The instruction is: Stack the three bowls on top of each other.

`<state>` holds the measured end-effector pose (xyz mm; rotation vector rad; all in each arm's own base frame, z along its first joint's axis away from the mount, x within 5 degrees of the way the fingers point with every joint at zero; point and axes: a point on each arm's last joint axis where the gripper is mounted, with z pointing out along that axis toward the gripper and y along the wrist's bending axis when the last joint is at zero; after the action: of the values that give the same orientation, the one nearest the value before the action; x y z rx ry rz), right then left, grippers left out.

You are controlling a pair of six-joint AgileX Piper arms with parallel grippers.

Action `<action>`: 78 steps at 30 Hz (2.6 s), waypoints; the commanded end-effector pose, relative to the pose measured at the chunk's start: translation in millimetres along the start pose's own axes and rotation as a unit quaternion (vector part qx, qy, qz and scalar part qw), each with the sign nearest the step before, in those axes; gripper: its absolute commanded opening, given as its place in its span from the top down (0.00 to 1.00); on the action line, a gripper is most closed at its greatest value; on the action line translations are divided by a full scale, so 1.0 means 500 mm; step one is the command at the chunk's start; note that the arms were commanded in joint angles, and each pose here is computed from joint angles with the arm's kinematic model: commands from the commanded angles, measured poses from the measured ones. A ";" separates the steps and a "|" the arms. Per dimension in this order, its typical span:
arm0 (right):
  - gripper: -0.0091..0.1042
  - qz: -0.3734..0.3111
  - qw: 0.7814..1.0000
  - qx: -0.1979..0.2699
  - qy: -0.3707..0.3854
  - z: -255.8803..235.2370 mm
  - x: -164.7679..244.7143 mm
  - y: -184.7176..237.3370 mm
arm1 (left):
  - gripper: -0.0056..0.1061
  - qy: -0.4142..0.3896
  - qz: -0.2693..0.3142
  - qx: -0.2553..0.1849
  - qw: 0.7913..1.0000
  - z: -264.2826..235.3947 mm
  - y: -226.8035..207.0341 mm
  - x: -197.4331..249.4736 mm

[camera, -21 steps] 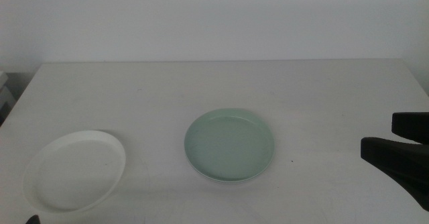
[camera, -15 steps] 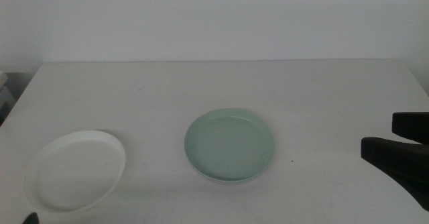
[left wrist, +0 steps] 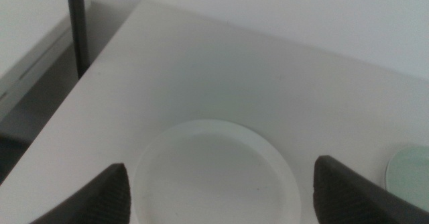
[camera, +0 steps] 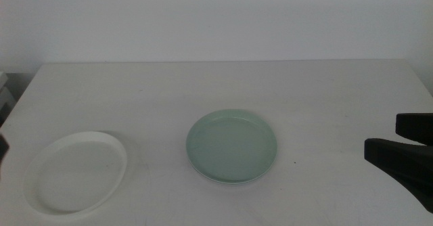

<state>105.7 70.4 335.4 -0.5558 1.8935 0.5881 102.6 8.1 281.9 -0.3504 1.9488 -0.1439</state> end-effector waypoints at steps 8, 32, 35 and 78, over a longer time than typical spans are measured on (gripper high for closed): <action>0.46 -0.001 0.999 0.014 -0.034 -0.006 -0.022 -0.003 | 0.01 0.159 -0.001 -0.024 0.987 0.063 -0.047 -0.163; 0.46 -0.001 0.999 0.014 -0.034 -0.006 -0.022 -0.003 | 0.01 0.311 0.057 -0.057 0.947 0.288 0.050 -0.155; 0.46 -0.001 0.999 0.014 -0.034 -0.006 -0.022 -0.003 | 0.01 0.324 0.078 -0.040 0.942 0.325 0.079 -0.145; 0.46 0.000 0.999 0.014 -0.034 -0.006 -0.022 -0.003 | 0.95 0.343 0.010 0.075 0.936 0.457 -0.040 -0.149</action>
<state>105.7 70.4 335.4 -0.5558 1.8935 0.5881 337.3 46.5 225.0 -0.1665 2.6981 -0.3694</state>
